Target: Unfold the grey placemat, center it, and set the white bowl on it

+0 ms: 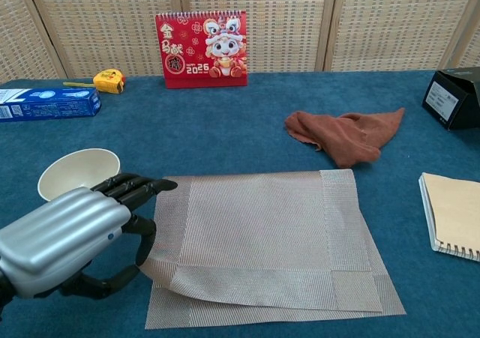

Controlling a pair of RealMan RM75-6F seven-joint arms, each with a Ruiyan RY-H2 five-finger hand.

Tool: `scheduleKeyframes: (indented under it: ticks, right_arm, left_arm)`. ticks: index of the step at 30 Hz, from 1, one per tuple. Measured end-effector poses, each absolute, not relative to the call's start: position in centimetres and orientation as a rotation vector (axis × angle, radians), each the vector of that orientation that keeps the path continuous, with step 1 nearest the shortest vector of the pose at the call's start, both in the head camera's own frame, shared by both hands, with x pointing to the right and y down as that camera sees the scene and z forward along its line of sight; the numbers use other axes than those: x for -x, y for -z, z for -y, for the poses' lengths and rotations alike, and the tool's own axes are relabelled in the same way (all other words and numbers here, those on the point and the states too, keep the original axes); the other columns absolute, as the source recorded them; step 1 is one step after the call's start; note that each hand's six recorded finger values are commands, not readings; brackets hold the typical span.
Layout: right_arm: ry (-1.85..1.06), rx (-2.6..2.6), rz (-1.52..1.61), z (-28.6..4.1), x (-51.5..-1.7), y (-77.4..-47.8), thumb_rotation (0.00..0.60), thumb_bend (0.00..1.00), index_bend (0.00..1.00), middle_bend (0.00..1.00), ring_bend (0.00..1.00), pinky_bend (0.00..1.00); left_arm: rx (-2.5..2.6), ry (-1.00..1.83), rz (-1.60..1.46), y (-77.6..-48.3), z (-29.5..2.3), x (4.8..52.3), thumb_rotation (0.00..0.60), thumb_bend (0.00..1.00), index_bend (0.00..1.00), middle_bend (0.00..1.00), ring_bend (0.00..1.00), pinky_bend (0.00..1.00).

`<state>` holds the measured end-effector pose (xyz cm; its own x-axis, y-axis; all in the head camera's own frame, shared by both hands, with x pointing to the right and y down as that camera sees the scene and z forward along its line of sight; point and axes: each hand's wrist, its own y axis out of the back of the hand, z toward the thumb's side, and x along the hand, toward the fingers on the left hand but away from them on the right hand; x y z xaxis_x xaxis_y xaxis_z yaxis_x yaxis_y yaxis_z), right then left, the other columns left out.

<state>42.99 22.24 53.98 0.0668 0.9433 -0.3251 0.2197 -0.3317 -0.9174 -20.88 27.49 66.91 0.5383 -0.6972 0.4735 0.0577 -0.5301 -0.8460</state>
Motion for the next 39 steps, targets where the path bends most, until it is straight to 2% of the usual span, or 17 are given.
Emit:
scheduleKeyframes:
  ticks: [9,20,30,39]
  right_arm:
    - [-1.318,1.640,1.199,-22.0,-43.4,-53.8,0.600,0.10,0.14,0.00,0.00,0.00]
    - [-1.363,1.648,1.193,-21.9,-43.8,-54.6,0.600,0.10,0.14,0.00,0.00,0.00]
    - [-1.405,1.630,1.197,-21.5,-44.6,-55.3,0.600,0.10,0.14,0.00,0.00,0.00]
    - [-1.423,1.635,1.187,-21.4,-44.8,-55.8,0.600,0.10,0.14,0.00,0.00,0.00]
  left_arm:
    - [1.833,1.064,-0.590,-65.4,-22.4,20.1,0.600,0.45,0.58,0.00,0.00,0.00]
    - [1.749,1.129,-0.613,-65.3,-15.0,18.9,0.600,0.47,0.59,0.00,0.00,0.00]
    - [1.600,1.253,-0.662,-66.9,-7.6,19.4,0.600,0.47,0.59,0.00,0.00,0.00]
    - [1.562,1.317,-0.714,-67.8,-3.6,18.9,0.600,0.47,0.59,0.00,0.00,0.00]
